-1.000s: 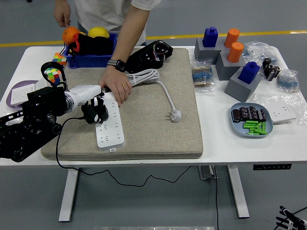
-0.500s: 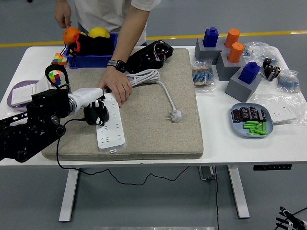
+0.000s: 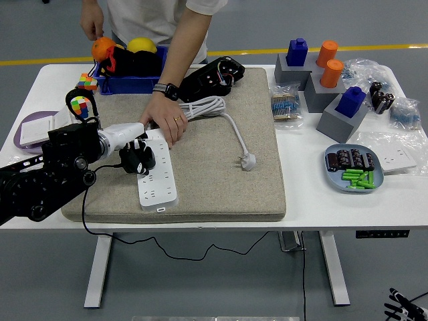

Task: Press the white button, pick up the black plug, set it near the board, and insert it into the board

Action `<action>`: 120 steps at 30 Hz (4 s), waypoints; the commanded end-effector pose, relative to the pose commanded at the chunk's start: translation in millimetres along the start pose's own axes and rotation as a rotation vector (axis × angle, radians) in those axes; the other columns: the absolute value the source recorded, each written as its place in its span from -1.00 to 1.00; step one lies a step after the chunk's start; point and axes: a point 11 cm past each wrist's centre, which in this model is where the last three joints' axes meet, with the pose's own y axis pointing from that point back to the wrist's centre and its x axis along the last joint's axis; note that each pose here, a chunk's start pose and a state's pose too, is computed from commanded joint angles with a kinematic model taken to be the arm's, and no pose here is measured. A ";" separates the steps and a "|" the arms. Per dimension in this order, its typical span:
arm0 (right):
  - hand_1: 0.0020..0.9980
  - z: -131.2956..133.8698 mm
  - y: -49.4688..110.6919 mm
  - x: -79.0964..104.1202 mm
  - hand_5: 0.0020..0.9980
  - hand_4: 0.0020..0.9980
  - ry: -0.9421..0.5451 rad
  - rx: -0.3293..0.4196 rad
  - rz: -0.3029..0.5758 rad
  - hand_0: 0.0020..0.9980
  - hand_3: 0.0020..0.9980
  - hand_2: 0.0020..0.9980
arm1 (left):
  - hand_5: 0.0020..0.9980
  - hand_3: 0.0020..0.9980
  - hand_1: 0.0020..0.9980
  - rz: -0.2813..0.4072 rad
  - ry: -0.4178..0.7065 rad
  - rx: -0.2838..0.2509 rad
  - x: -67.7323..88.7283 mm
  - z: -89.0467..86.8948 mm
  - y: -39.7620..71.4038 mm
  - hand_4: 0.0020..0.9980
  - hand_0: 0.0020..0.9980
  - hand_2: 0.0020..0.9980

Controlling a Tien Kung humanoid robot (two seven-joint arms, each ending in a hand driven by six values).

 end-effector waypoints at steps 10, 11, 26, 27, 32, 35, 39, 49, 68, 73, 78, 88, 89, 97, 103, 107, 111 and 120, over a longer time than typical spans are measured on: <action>0.21 1.8 0.3 0.7 -0.03 0.47 0.001 -0.003 0.001 0.45 0.31 0.10 | -1.00 0.08 0.04 0.070 0.035 -0.050 15.8 3.5 5.7 0.74 -0.36 0.09; 0.21 1.7 0.3 0.4 -0.03 0.47 0.001 -0.002 0.000 0.45 0.31 0.10 | -1.00 0.08 0.04 0.074 0.037 -0.055 16.3 4.1 6.1 0.74 -0.36 0.09; 0.21 2.2 0.3 0.2 -0.04 0.47 -0.002 -0.003 -0.001 0.45 0.31 0.10 | -1.00 0.18 0.75 0.063 0.046 -0.048 13.1 0.3 9.1 0.81 0.45 0.70; 0.21 2.2 0.3 0.2 -0.04 0.47 -0.003 -0.003 -0.001 0.45 0.31 0.10 | -1.00 0.18 0.75 0.061 0.046 -0.047 12.4 -0.2 9.1 0.81 0.45 0.70; 0.21 2.6 0.4 0.5 -0.04 0.47 -0.002 -0.004 -0.001 0.45 0.30 0.10 | -1.00 0.18 0.72 0.059 0.045 -0.046 12.0 -0.9 10.1 0.79 0.45 0.67; 0.21 2.7 0.4 0.8 -0.05 0.47 -0.001 -0.004 0.000 0.45 0.30 0.10 | -1.00 0.17 0.68 0.061 0.049 -0.047 13.4 -0.7 11.3 0.79 0.41 0.58; 0.21 2.1 0.3 0.1 -0.05 0.47 -0.002 -0.003 -0.001 0.45 0.30 0.10 | -1.00 0.17 0.68 0.069 0.056 -0.059 16.2 1.9 13.7 0.79 0.41 0.58; 0.21 1.6 0.3 0.4 -0.05 0.47 0.006 -0.004 -0.001 0.45 0.30 0.10 | -1.00 0.15 0.66 0.138 0.106 -0.120 34.1 9.9 26.7 0.80 0.38 0.56; 0.21 3.6 0.5 0.3 -0.05 0.48 0.014 -0.008 -0.001 0.45 0.30 0.10 | -1.00 0.15 0.52 0.210 0.110 -0.062 25.2 -21.2 19.3 0.57 0.17 0.38; 0.21 4.3 0.6 0.5 -0.05 0.47 0.009 -0.008 0.000 0.45 0.29 0.10 | -1.00 0.14 0.48 0.194 0.103 -0.061 19.6 -19.0 17.6 0.55 0.06 0.34; 0.21 6.6 0.9 1.5 -0.05 0.47 0.006 -0.013 0.002 0.45 0.29 0.10 | -1.00 0.08 0.44 0.178 0.109 -0.066 16.8 -16.2 18.2 0.53 -0.01 0.26; 0.21 6.8 1.0 1.5 -0.05 0.48 0.005 -0.010 0.003 0.45 0.29 0.10 | -1.00 0.07 0.42 0.178 0.123 -0.086 18.0 -10.6 20.7 0.57 -0.04 0.22; 0.21 6.7 1.0 1.5 -0.05 0.48 0.005 -0.009 0.004 0.45 0.29 0.10 | -1.00 0.07 0.42 0.180 0.126 -0.088 19.0 -10.1 21.2 0.57 -0.04 0.22; 0.21 6.1 0.9 1.1 -0.05 0.47 0.001 -0.005 0.005 0.45 0.29 0.10 | -1.00 0.06 0.41 0.180 0.129 -0.094 19.5 -8.2 22.5 0.58 -0.04 0.20; 0.21 5.6 0.8 1.3 -0.05 0.48 0.001 -0.003 0.007 0.45 0.29 0.10 | -1.00 0.06 0.40 0.182 0.130 -0.094 20.6 -8.6 23.7 0.59 -0.05 0.18; 0.21 6.2 0.9 0.9 -0.05 0.47 0.001 -0.005 0.006 0.45 0.29 0.10 | -1.00 0.05 0.39 0.184 0.131 -0.093 21.9 -9.2 24.7 0.59 -0.06 0.17; 0.21 6.1 0.9 0.7 -0.05 0.47 0.000 -0.003 0.006 0.45 0.29 0.10 | -1.00 0.05 0.39 0.186 0.135 -0.092 23.0 -10.3 26.0 0.59 -0.06 0.17; 0.21 6.3 0.9 0.7 -0.05 0.47 0.001 -0.003 0.005 0.45 0.29 0.10 | -1.00 0.05 0.38 0.215 0.146 -0.088 32.1 -15.1 30.6 0.59 -0.08 0.16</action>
